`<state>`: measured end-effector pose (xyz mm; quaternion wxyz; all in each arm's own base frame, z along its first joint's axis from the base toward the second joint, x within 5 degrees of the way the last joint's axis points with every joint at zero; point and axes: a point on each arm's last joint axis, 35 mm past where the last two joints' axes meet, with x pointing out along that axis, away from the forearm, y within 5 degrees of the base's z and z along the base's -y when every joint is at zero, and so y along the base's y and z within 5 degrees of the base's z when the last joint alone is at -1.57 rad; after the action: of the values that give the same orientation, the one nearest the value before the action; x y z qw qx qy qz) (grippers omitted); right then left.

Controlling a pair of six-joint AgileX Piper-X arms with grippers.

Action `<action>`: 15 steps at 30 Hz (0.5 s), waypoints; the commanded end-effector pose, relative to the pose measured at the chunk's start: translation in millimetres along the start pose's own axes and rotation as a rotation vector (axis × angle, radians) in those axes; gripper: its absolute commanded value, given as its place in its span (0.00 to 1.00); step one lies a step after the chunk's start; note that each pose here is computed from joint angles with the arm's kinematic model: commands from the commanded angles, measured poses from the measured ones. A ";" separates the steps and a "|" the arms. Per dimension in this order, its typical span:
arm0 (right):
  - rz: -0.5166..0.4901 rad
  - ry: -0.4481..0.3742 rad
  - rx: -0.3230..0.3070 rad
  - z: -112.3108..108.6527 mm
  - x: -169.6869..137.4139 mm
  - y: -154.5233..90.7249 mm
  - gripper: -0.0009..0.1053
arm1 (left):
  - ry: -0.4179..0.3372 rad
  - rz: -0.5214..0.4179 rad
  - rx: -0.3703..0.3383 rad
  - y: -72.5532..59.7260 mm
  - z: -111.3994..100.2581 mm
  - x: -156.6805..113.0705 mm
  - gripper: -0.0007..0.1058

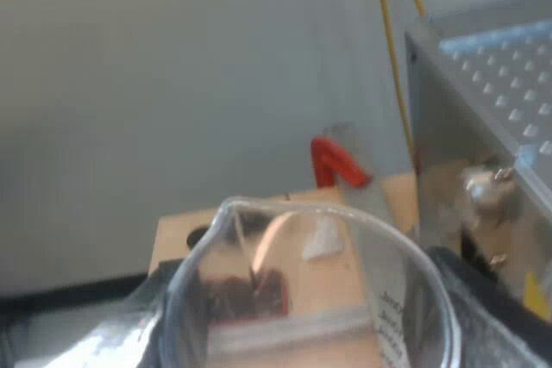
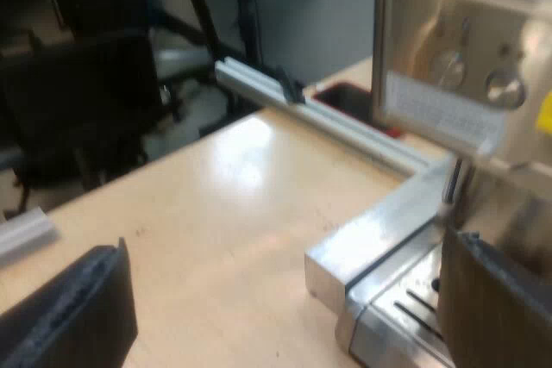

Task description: Pour the beans into the coffee machine

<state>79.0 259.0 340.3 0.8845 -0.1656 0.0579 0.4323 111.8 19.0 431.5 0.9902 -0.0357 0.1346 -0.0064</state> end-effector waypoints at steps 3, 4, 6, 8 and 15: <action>0.003 0.035 -0.016 -7.7 15.6 8.7 0.71 | 0.207 -0.019 -0.082 13.9 -83.0 51.4 0.01; 0.004 0.043 -0.020 -9.7 18.2 10.2 0.71 | 0.218 -0.020 -0.087 15.4 -94.0 57.0 0.01; 0.006 0.058 -0.027 -14.8 24.5 13.9 0.71 | 0.224 -0.019 -0.090 18.1 -113.8 66.7 0.01; 0.004 0.057 -0.026 -25.1 36.6 20.4 0.71 | 0.207 -0.027 -0.094 19.4 -123.9 72.4 0.01; 0.004 0.053 -0.024 -47.8 59.5 34.3 0.71 | 0.150 -0.045 -0.091 23.0 -152.6 87.9 0.01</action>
<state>90.5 305.6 270.0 0.8762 -0.1981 0.0851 0.4311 154.6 29.4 255.6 0.9707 -0.0803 0.2253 -0.0212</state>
